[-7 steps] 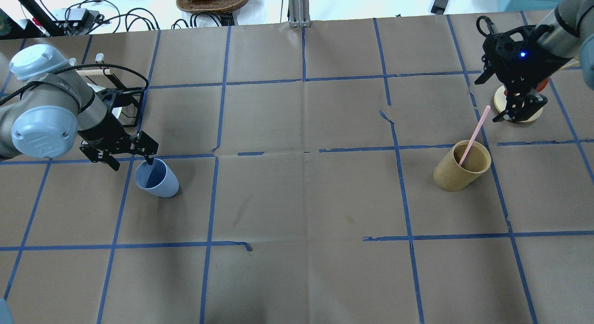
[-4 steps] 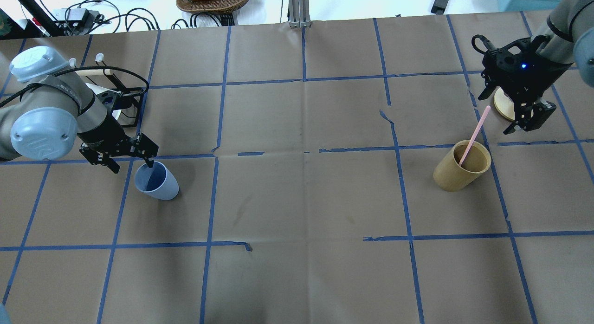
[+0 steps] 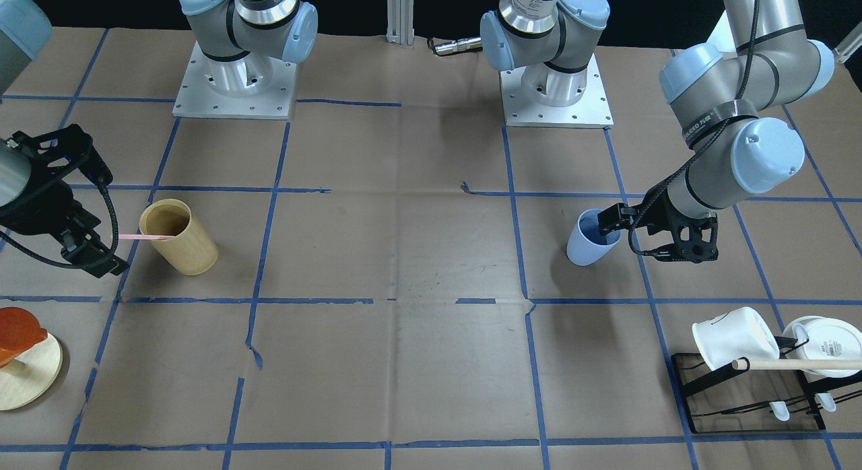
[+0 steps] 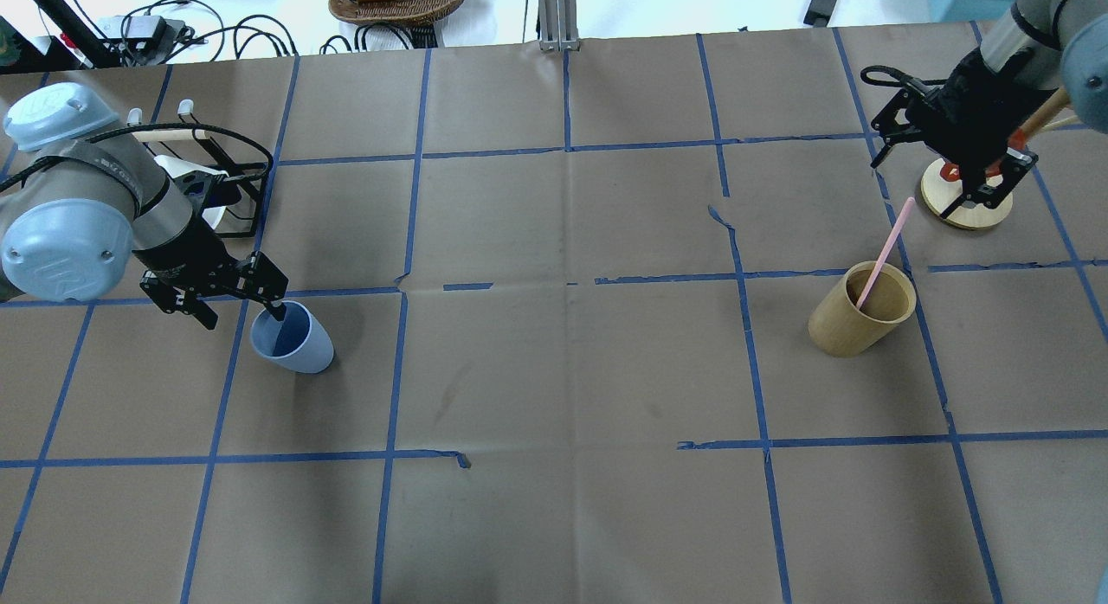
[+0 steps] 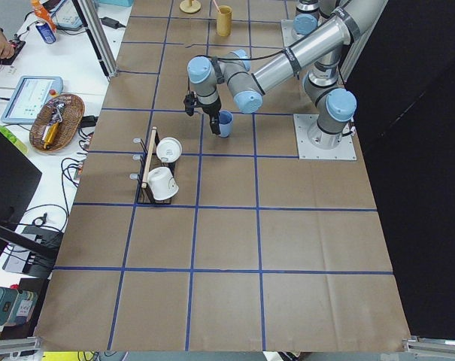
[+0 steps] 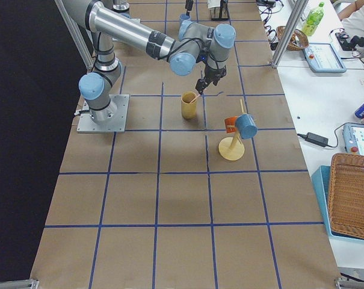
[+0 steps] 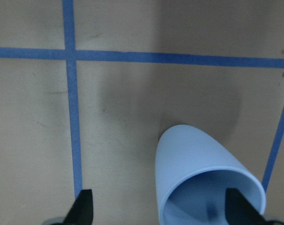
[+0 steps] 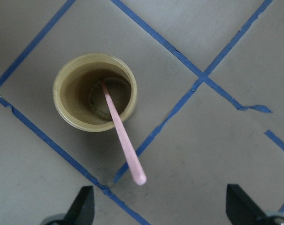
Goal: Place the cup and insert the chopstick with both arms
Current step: 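Grasp blue cup with left gripper while right gripper descends to chopstick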
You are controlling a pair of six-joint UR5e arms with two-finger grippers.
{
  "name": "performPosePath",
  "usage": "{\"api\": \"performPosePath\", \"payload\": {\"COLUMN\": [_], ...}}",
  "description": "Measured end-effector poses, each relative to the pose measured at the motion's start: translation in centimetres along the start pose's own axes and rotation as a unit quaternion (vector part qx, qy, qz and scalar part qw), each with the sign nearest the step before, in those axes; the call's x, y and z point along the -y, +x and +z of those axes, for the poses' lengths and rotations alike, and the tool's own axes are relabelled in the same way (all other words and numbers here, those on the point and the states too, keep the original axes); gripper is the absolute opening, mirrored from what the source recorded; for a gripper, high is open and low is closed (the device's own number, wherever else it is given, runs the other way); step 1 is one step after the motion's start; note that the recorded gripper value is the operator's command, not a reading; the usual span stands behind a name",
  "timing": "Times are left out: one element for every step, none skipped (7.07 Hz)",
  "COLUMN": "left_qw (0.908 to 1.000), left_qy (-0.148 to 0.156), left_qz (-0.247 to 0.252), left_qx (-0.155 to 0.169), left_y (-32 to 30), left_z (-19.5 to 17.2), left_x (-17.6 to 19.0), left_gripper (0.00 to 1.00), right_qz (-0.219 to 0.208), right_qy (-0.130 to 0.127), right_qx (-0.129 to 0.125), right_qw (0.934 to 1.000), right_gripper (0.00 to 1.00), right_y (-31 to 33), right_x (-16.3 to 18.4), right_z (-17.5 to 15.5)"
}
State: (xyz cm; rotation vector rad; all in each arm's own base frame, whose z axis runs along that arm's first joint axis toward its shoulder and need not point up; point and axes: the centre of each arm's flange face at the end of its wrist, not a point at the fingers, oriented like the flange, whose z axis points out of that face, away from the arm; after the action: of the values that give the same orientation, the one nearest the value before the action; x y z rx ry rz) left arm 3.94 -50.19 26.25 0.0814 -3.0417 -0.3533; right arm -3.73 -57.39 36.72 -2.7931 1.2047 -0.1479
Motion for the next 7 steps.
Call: {"api": "performPosePath", "payload": {"left_qw": [1.0000, 0.9999, 0.9998, 0.9998, 0.9997, 0.9998, 0.9998], "left_qy": [-0.009, -0.014, -0.017, -0.020, -0.020, -0.019, -0.014], "left_qz": [0.000, 0.000, -0.001, -0.003, -0.007, -0.010, -0.011], "left_qx": [-0.003, -0.004, -0.006, -0.007, -0.008, -0.008, -0.007], "left_y": [-0.1, -0.1, -0.2, -0.2, -0.2, -0.2, -0.1], "left_z": [0.6, 1.0, 1.4, 1.7, 1.8, 1.7, 1.3], "left_x": [0.0, 0.1, 0.2, 0.3, 0.4, 0.5, 0.5], "left_gripper": [0.75, 0.50, 0.11, 0.00, 0.00, 0.00, 0.00], "right_qz": [-0.022, -0.028, -0.027, -0.025, -0.024, -0.026, -0.029], "right_qy": [0.002, 0.007, 0.016, 0.035, 0.052, 0.060, 0.063], "right_qx": [-0.010, -0.010, -0.003, 0.007, 0.016, 0.019, 0.022], "right_qw": [0.9997, 0.9995, 0.9995, 0.9990, 0.9982, 0.9977, 0.9973], "right_gripper": [0.94, 0.94, 0.93, 0.92, 0.87, 0.77, 0.74], "right_y": [0.4, 0.5, 0.2, -0.2, -0.4, -0.6, -0.6], "right_x": [-0.5, -0.6, -0.3, 0.2, 0.6, 0.8, 0.9], "right_z": [0.6, 1.3, 1.9, 2.6, 3.0, 3.2, 3.3]}}
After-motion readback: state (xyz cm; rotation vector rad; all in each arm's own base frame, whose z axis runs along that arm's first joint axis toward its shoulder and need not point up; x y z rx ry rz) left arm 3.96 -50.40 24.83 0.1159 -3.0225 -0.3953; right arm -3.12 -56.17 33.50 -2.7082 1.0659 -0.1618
